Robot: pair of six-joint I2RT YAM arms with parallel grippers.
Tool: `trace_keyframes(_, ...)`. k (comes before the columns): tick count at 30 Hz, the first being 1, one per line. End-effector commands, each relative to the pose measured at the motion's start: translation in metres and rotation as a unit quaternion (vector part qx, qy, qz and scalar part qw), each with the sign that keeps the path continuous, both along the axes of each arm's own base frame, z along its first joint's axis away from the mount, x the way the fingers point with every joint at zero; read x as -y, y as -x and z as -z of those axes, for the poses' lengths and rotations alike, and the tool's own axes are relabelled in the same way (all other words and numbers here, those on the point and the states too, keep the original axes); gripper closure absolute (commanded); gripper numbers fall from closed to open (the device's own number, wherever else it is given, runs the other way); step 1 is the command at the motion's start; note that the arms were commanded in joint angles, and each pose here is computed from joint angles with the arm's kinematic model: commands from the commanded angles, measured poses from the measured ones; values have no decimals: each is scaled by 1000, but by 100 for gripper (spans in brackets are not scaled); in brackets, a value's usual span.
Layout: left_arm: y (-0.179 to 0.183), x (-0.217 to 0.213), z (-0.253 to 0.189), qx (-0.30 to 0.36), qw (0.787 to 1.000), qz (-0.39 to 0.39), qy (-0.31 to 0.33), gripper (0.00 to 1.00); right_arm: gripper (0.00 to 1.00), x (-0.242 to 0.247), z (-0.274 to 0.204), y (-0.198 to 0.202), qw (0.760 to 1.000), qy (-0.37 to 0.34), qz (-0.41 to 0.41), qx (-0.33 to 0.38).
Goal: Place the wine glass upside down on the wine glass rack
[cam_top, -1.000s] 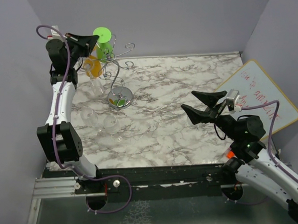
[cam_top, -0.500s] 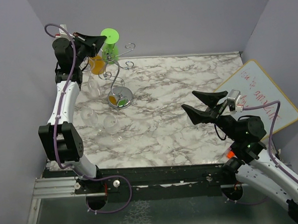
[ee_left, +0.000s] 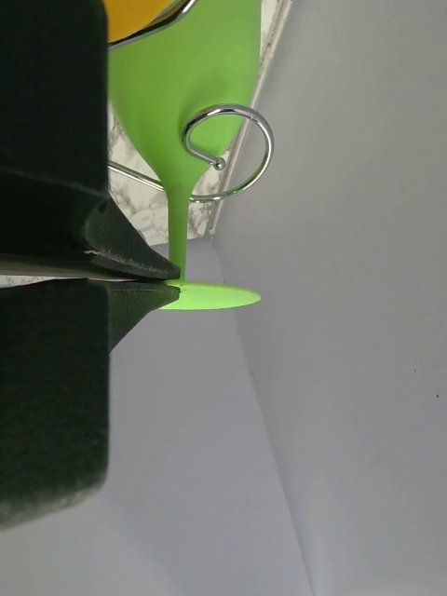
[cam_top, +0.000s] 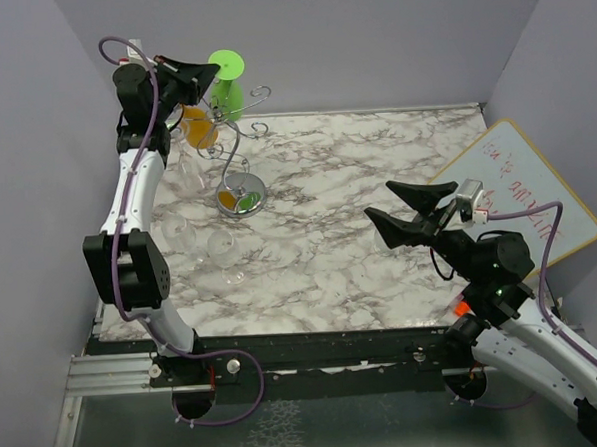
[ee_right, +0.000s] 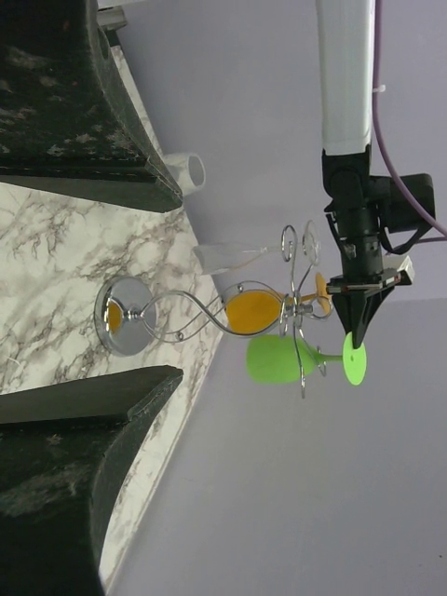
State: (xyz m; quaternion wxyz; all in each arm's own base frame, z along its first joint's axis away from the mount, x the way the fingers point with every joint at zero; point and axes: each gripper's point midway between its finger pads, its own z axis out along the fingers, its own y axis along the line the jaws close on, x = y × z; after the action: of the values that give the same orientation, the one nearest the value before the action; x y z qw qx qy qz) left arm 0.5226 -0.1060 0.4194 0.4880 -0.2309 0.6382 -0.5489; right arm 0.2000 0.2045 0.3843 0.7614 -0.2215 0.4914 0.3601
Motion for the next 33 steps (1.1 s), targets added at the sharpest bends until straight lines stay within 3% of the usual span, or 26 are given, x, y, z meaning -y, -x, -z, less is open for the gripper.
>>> trace_keyframes(1,-7,4,-14,13,1000,1,4,100,28,3,5,-4,1000,1,12,-8)
trace_keyframes(16,-36,-7,-9,-4,999,-38,-20,100,28,7,3,-2,1000,0,19,-7)
trace_keyframes(33,-27,-23,2,-20,996,-82,-42,100,28,7,6,-1,1000,0,15,-17)
